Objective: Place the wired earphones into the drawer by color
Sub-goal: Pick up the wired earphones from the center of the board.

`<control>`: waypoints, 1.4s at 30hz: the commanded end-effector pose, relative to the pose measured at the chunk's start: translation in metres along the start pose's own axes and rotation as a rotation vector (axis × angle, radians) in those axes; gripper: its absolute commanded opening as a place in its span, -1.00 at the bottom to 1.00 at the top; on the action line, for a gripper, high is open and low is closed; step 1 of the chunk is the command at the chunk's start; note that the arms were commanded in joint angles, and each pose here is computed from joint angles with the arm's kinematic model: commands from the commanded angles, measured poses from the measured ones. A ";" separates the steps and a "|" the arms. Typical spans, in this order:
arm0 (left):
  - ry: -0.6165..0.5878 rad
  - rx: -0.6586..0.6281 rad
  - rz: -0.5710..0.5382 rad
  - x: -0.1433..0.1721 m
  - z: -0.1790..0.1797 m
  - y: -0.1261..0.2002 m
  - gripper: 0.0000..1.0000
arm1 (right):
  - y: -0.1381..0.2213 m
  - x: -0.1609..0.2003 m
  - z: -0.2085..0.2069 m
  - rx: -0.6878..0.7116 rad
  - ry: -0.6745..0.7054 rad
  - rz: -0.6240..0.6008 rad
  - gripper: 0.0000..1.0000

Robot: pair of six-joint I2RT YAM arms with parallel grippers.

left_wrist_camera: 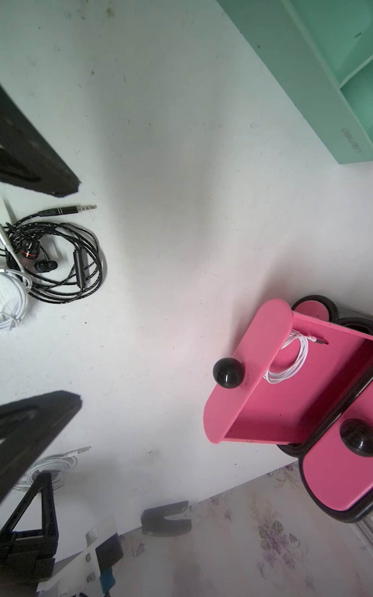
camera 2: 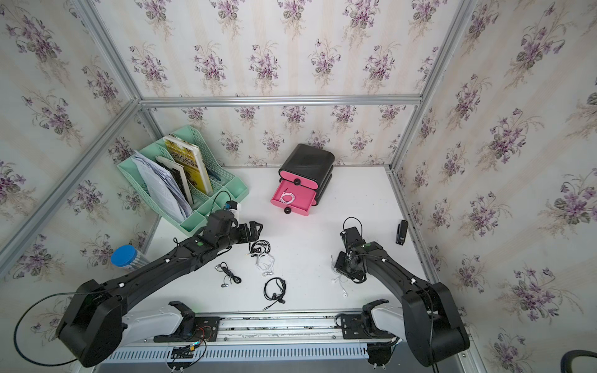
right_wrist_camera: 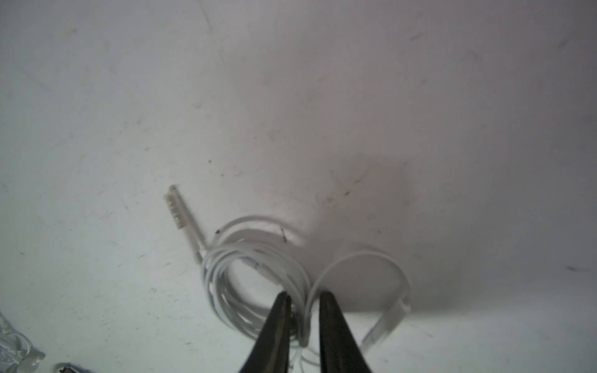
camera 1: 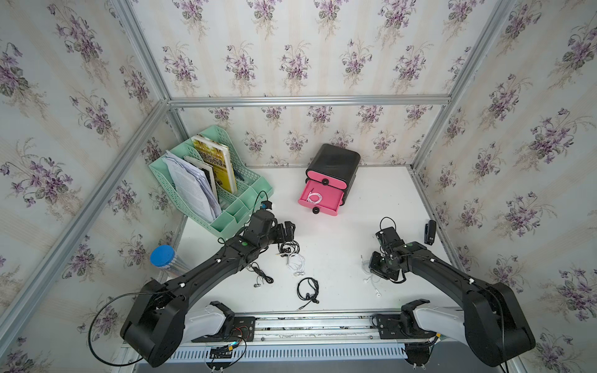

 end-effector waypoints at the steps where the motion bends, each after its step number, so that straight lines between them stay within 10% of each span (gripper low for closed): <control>1: -0.001 0.000 -0.016 -0.003 0.000 0.000 0.98 | -0.002 -0.003 0.001 -0.007 0.012 -0.015 -0.80; 17: 0.004 0.002 -0.018 -0.003 -0.001 0.000 0.98 | 0.036 -0.033 0.026 -0.140 0.078 -0.225 -1.00; 42: 0.013 0.025 -0.004 -0.006 -0.009 0.001 0.98 | 0.175 -0.123 0.120 -0.312 0.623 -0.844 -1.00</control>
Point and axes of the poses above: each gripper's point midway between its finger pads, its own y axis back along the fingers, its own z axis along the line the jaws close on, x = y × z, the point moved 5 cm from there along y, back along the fingers, and after that the axes turned 13 degrees about y, right-handed, at the moved point
